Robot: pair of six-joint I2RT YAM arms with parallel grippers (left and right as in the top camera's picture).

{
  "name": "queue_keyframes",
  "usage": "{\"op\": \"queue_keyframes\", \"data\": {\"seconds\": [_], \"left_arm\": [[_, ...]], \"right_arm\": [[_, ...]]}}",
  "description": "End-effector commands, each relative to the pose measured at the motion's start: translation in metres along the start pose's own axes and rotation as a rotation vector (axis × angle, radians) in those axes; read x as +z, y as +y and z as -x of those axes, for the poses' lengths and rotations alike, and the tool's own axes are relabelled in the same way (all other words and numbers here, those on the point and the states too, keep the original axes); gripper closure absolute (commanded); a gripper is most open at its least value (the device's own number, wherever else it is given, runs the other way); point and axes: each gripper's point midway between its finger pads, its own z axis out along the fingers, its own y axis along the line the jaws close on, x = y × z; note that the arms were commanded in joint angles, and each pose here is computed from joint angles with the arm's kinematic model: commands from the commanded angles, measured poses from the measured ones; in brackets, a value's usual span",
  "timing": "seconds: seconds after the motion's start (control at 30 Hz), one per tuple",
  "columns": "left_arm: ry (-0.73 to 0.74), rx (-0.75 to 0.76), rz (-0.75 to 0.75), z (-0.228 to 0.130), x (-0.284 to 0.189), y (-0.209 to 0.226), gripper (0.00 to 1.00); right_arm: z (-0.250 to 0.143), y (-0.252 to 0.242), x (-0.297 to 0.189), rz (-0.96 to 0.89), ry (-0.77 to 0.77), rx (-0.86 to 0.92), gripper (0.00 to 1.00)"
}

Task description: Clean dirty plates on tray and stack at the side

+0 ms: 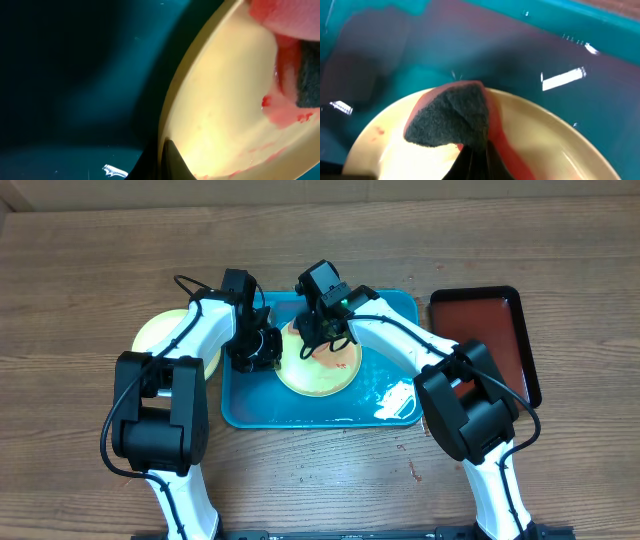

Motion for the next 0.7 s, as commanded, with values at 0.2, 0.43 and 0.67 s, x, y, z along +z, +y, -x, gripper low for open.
{"op": "queue_keyframes", "data": {"seconds": [0.2,0.43,0.67], "left_arm": [[0.025,0.039,0.013,-0.006,0.006,0.005,0.96],[0.022,0.041,0.012,-0.005,0.006,0.004,0.96],[0.018,0.024,0.003,-0.003,0.004,0.007,0.96]], "right_arm": [[-0.041,-0.051,-0.015,-0.066,0.223,0.018,0.96],[-0.081,-0.049,-0.030,-0.030,0.403,-0.165,0.96],[-0.103,0.002,-0.032,0.126,0.465,-0.259,0.96]]}}
